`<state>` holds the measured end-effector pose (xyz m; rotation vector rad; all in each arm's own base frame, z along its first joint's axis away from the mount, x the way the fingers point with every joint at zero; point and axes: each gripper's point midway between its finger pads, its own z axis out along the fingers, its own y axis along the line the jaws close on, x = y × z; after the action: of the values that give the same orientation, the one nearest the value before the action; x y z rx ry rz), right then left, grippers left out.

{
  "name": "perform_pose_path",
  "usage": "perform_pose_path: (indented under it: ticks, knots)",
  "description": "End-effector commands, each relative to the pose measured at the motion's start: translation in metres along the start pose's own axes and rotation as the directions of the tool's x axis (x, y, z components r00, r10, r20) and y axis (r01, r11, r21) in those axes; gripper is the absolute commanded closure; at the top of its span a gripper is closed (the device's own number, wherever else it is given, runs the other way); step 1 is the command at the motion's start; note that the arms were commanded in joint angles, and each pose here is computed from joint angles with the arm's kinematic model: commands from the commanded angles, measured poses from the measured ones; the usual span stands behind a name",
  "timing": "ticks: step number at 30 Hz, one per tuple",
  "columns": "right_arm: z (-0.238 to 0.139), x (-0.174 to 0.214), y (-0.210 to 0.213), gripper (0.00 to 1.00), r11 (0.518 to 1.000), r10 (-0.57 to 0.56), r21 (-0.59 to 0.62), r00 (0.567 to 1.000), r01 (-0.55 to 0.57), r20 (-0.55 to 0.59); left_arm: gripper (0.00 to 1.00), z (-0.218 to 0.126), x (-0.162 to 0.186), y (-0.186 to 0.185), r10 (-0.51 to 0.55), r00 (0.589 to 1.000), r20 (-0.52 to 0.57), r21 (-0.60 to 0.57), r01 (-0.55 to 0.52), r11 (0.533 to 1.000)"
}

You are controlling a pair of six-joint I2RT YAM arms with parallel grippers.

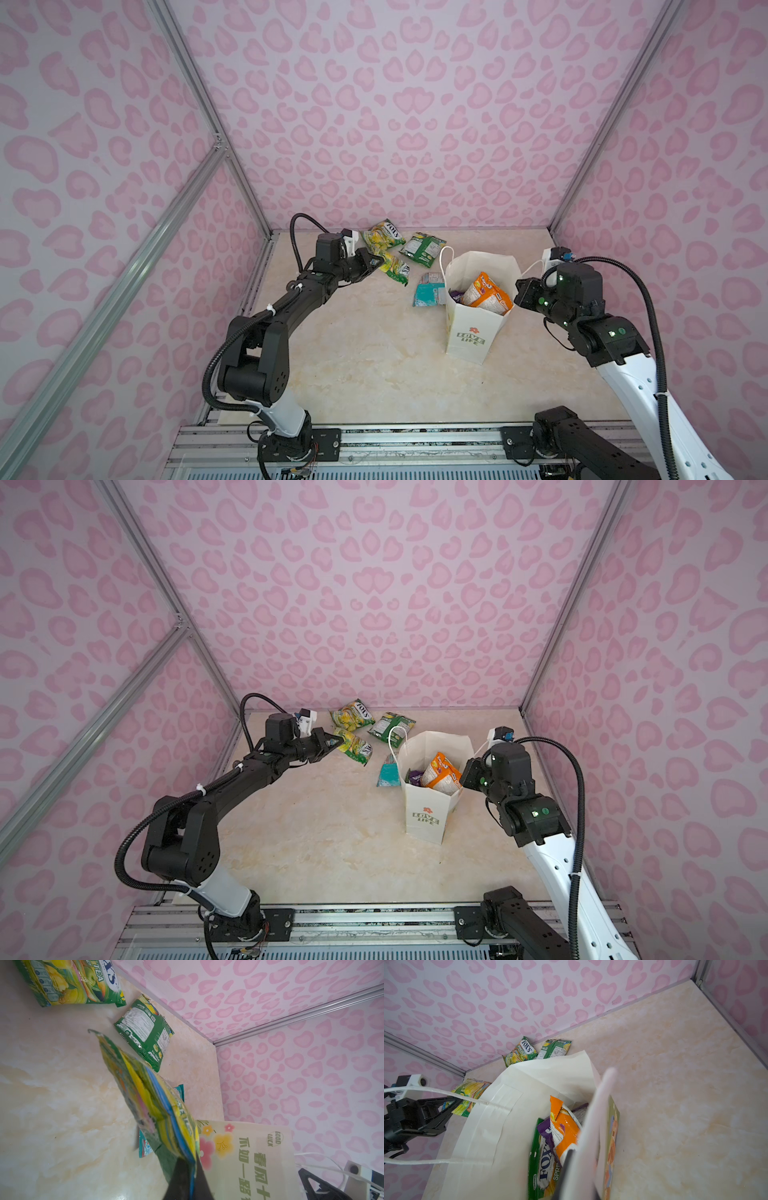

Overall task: Place the snacks into the paper bag
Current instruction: 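Lift the green apple tea bag with the left gripper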

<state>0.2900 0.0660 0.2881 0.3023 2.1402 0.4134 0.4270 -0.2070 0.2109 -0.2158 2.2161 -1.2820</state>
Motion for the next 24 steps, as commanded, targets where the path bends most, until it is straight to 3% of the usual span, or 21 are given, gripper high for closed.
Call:
perform_pose_path:
  ticks: [1, 7, 10, 17, 24]
  knots:
    - [0.0, 0.0, 0.001, 1.0, 1.0, -0.006, -0.001, 1.0, 0.006, -0.008, 0.96, -0.02, 0.004, -0.009, 0.062, 0.998, 0.017, -0.031, -0.062, 0.998]
    - [0.002, -0.002, 0.001, 1.0, 1.0, 0.003, 0.001, 1.0, -0.003, 0.006, 0.96, -0.076, 0.024, -0.022, 0.149, 0.988, 0.047, -0.136, -0.141, 0.981]
    - [0.007, -0.003, 0.002, 1.0, 1.0, 0.007, -0.004, 1.0, -0.007, 0.001, 0.96, -0.101, 0.03, -0.042, 0.189, 0.98, 0.062, -0.134, -0.179, 0.975]
    - [0.015, -0.004, 0.005, 1.0, 1.0, 0.007, -0.007, 1.0, -0.007, -0.006, 0.96, -0.148, 0.038, -0.113, 0.247, 0.962, 0.118, -0.029, -0.246, 0.969]
    - [0.012, -0.006, 0.004, 1.0, 1.0, 0.008, -0.004, 1.0, -0.008, 0.004, 0.96, -0.172, 0.047, -0.206, 0.384, 0.908, 0.165, 0.077, -0.4, 0.913]
